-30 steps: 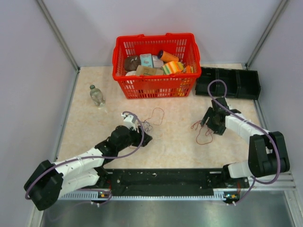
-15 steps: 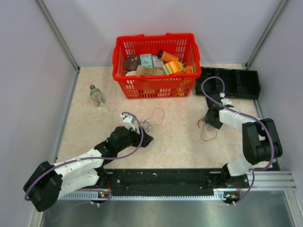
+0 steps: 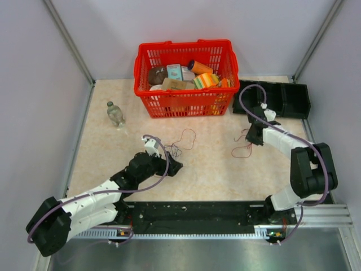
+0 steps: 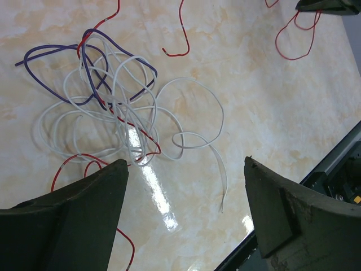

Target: Untangle the cables

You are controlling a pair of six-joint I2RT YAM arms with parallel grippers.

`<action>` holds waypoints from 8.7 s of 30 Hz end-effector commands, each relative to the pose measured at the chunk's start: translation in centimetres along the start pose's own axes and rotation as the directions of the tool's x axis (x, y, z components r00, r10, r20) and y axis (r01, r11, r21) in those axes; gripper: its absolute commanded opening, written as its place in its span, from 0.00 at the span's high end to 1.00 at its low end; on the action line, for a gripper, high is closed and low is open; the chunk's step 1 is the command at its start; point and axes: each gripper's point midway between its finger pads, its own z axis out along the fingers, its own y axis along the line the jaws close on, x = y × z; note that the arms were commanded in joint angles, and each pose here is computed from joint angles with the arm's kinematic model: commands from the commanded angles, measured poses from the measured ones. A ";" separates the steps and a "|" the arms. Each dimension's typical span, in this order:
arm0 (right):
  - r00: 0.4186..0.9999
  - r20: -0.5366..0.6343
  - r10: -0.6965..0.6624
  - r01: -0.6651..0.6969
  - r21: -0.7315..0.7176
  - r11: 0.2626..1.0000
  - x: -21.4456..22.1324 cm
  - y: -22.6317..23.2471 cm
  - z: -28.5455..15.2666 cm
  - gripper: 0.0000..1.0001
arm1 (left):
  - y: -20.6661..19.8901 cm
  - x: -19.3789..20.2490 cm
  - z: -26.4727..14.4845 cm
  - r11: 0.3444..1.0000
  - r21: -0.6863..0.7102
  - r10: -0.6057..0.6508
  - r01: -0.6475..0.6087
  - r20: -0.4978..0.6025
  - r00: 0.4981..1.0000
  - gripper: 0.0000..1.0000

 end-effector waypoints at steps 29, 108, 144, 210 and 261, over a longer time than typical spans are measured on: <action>0.920 0.391 0.032 0.093 -0.297 0.950 -26.8 11.9 4.1 1.00 | -0.5 -1.0 0.2 1.000 0.025 0.005 -0.006 0.050 0.999 0.14; 0.995 0.095 0.034 0.010 -0.430 0.903 -11.7 7.5 -6.0 0.41 | 0.8 -2.2 -0.4 0.998 -0.048 -0.025 0.031 0.121 0.992 0.14; 0.838 0.519 -0.169 0.522 -0.670 0.528 4.6 28.4 -10.8 0.51 | 3.9 -2.1 4.9 0.922 -0.386 -0.058 0.023 -0.080 0.995 0.53; 0.529 0.801 0.281 0.496 -0.560 0.664 -17.0 5.9 -46.7 1.00 | 6.4 -2.5 2.4 0.858 -0.494 -0.130 0.145 0.065 0.989 1.00; 0.358 0.880 0.312 0.331 -0.432 0.839 -21.0 -5.2 -50.3 1.00 | 6.3 -2.6 1.7 0.875 -0.458 -0.127 0.156 0.094 0.987 1.00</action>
